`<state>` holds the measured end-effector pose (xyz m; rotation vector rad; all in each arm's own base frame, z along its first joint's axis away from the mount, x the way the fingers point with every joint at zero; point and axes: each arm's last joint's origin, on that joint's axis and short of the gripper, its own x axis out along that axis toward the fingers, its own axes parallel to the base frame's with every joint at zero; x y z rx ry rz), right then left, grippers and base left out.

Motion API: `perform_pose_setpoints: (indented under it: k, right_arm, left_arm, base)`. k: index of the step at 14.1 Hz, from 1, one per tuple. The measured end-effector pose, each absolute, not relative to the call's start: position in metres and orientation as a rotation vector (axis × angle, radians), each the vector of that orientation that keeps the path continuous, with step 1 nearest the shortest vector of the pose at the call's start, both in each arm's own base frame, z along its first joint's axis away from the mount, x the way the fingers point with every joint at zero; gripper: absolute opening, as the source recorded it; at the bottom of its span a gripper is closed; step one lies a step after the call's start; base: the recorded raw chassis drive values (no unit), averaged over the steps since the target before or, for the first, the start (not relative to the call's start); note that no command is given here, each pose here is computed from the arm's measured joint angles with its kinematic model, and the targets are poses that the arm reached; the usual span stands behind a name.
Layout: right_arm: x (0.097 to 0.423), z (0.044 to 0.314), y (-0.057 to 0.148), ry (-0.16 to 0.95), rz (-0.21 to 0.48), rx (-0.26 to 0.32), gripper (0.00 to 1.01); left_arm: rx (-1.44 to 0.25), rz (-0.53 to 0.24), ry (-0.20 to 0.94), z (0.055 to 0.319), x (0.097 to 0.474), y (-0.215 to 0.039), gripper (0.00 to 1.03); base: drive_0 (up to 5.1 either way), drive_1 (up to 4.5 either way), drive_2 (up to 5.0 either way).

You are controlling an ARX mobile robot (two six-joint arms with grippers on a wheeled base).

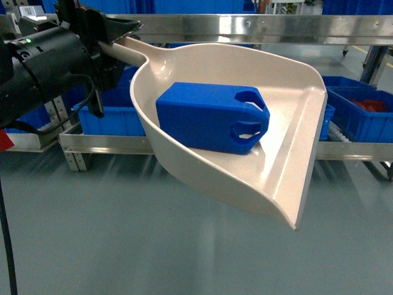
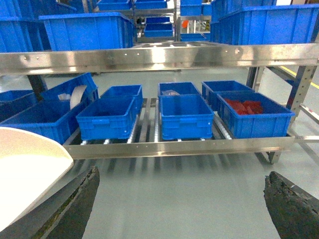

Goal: Place part in tray to right shelf

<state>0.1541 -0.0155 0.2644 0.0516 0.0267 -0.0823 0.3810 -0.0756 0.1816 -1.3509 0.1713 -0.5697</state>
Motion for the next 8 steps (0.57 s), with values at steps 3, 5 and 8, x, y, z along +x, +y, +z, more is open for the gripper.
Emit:
perform_pose_setpoints:
  k: [3,5,8]
  right_arm:
    - [0.1541,0.2644,-0.0155,0.027,-0.082,0.052,0.98]
    - [0.1541,0.2644,-0.0155,0.027,-0.082,0.052,0.98]
    - [0.1541,0.2644,-0.0155,0.027,-0.082,0.052,0.98]
  left_arm:
    - [-1.352,-0.568,0.173,0.1815,0.381,-0.0756,0.12]
    - [-1.351,-0.569,0.172,0.1816,0.381,-0.0756,0.12]
    - [-1.351,-0.569,0.173,0.1815,0.381,-0.0756,0.12]
  base:
    - [0.0,0.0,0.0]
    - [0.0,0.0,0.0]
    - [0.0,0.0,0.0]
